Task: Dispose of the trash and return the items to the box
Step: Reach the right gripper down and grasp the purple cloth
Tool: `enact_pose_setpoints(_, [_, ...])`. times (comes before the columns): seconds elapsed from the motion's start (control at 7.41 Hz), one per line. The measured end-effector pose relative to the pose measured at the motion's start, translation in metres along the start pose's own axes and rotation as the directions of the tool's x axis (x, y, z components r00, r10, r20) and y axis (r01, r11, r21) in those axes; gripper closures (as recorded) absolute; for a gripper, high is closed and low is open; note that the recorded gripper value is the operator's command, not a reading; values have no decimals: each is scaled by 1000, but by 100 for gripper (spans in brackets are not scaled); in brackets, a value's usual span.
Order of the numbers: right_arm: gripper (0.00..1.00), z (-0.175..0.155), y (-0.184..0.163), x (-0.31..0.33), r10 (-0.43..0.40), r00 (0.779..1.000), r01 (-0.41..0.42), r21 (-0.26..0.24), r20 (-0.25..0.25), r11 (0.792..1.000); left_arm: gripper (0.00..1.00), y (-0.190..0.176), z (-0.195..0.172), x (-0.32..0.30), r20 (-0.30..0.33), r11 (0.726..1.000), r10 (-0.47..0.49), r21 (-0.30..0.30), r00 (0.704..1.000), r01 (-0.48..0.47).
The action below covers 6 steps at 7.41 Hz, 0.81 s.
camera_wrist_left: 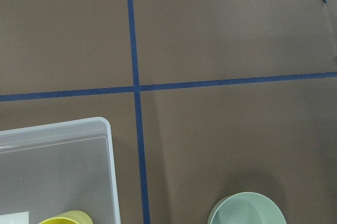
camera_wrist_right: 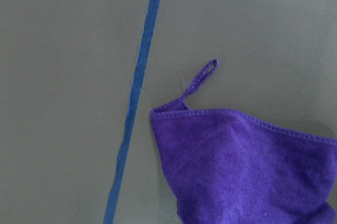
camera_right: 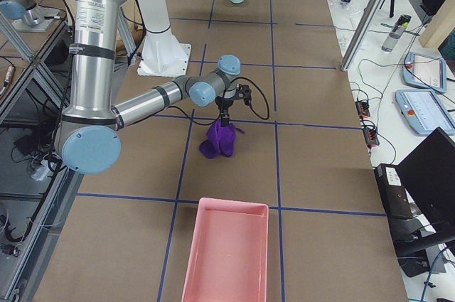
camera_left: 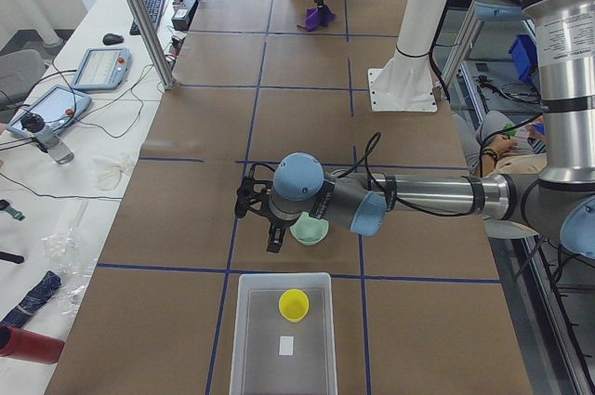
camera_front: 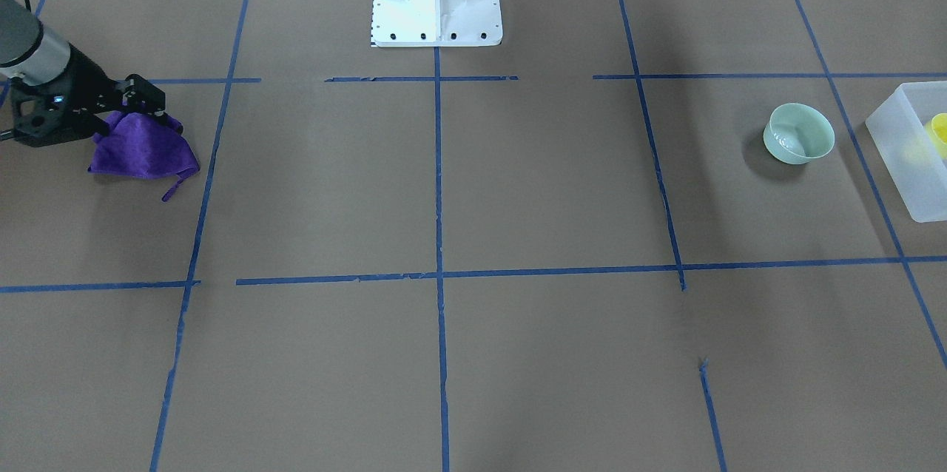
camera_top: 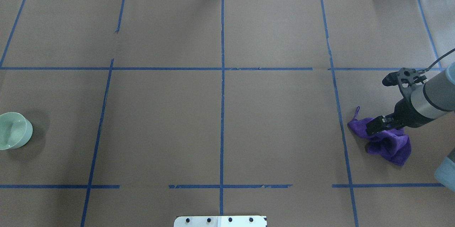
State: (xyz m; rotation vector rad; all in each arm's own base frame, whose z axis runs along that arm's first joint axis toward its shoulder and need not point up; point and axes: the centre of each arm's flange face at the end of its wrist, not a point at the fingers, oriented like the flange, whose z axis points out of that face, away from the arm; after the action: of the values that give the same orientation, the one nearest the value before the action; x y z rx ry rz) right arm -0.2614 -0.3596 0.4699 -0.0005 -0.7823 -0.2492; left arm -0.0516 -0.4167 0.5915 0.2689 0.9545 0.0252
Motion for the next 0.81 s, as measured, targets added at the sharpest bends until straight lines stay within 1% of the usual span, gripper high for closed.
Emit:
enact_pose_setpoints(0.13, [60, 12, 11, -2, -48, 998, 48, -4, -46, 999, 0, 0, 2, 3, -4, 1000, -10, -2, 1000, 10])
enact_pose_setpoints(0.27, [100, 22, 19, -4, -85, 992, 85, -3, -93, 996, 0, -1, 3, 6, -7, 1000, -16, -4, 1000, 16])
enact_pose_setpoints(0.4, [100, 27, 22, -3, -108, 987, 108, -2, -118, 994, 0, -1, 5, 9, -10, 1000, -18, -9, 1000, 18])
enact_pose_setpoints(0.67, [100, 29, 25, 1, -145, 980, 145, -13, -134, 989, 0, -1, 10, 13, -15, 1000, -20, -21, 1000, 20])
enact_pose_setpoints(0.81, [100, 29, 25, 5, -145, 980, 145, -15, -138, 989, 0, -1, 11, 14, -16, 1000, -21, -23, 1000, 20])
